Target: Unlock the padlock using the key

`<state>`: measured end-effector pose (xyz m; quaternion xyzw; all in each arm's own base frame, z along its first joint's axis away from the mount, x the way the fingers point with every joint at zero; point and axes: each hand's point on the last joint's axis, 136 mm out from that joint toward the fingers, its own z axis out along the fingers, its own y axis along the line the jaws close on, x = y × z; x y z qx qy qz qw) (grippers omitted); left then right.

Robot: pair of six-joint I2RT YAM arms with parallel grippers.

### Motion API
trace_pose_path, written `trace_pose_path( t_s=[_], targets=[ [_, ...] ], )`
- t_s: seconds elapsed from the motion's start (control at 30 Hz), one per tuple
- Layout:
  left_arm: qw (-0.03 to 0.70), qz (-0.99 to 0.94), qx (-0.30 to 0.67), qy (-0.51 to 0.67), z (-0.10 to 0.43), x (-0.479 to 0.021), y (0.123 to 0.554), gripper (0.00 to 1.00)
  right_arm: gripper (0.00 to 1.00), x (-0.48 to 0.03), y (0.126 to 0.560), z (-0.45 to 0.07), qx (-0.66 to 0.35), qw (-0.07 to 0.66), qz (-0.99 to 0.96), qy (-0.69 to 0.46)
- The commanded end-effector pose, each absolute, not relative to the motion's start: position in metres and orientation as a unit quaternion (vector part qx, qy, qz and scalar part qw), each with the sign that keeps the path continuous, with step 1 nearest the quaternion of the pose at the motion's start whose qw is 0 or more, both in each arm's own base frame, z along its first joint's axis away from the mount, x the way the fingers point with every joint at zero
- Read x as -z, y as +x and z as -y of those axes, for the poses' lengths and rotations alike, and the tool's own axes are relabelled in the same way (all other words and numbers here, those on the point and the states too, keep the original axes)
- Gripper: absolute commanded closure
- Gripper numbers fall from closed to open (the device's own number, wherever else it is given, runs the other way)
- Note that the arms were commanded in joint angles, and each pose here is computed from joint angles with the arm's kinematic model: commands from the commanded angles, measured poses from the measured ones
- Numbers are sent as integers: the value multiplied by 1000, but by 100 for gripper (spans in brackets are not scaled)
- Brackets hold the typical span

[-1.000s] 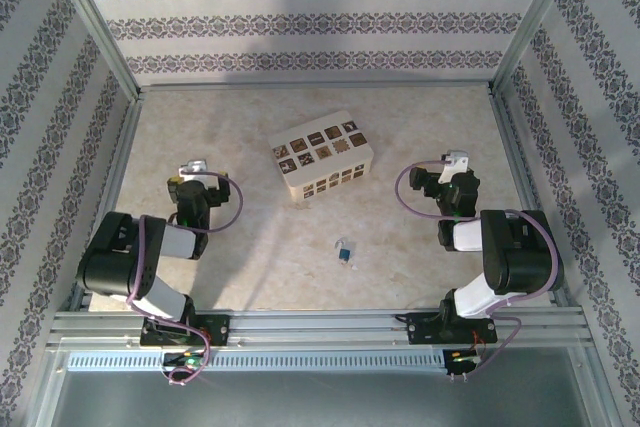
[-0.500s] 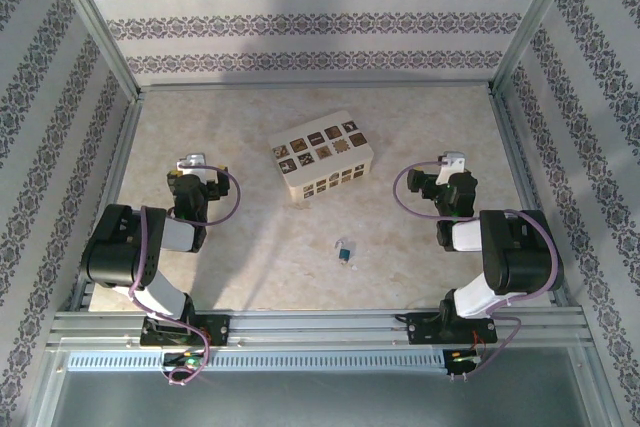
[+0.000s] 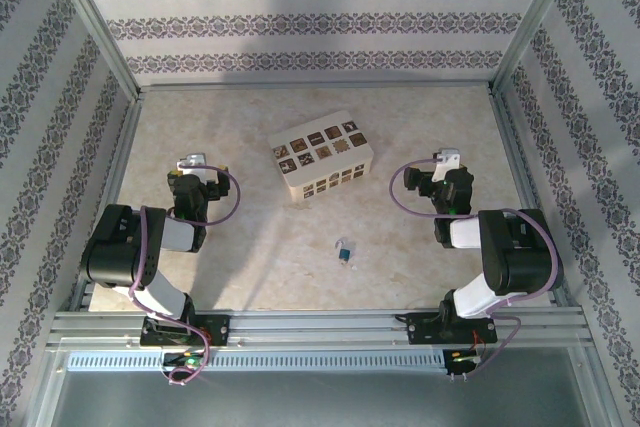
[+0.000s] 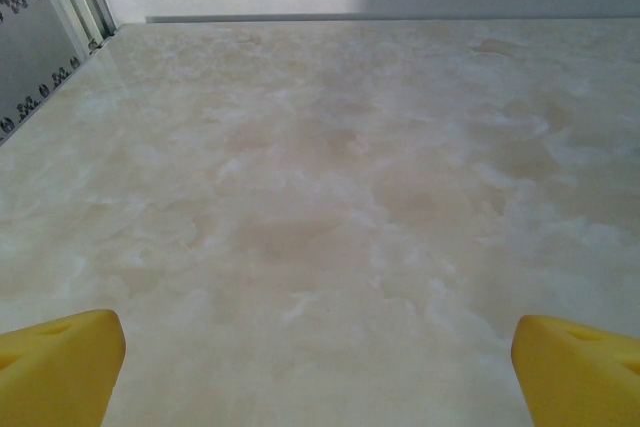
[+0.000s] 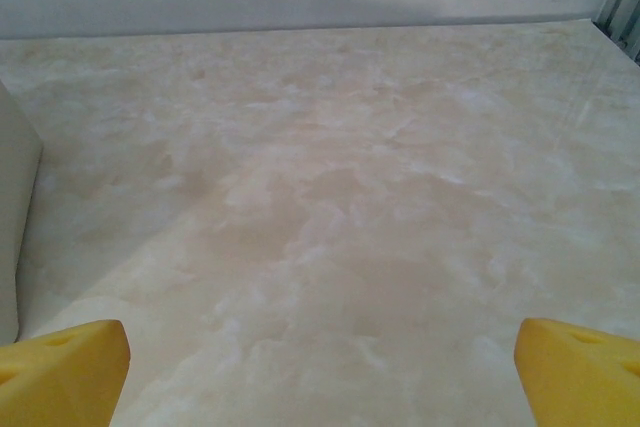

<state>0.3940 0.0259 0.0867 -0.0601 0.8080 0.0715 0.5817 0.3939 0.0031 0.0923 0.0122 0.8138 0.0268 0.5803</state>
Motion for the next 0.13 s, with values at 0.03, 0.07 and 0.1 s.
trace_pose_path(
  t_s=[0.03, 0.07, 0.1],
  targets=[
    [586, -804, -69, -65, -29, -91, 395, 1, 1, -106, 399, -3, -18, 595, -803, 8],
    [586, -805, -69, -65, -28, -91, 395, 1, 2, -106, 399, -3, -18, 595, -803, 8],
    [587, -804, -69, -65, -29, -91, 396, 1, 2, -106, 399, -3, -18, 595, -803, 8]
  ],
)
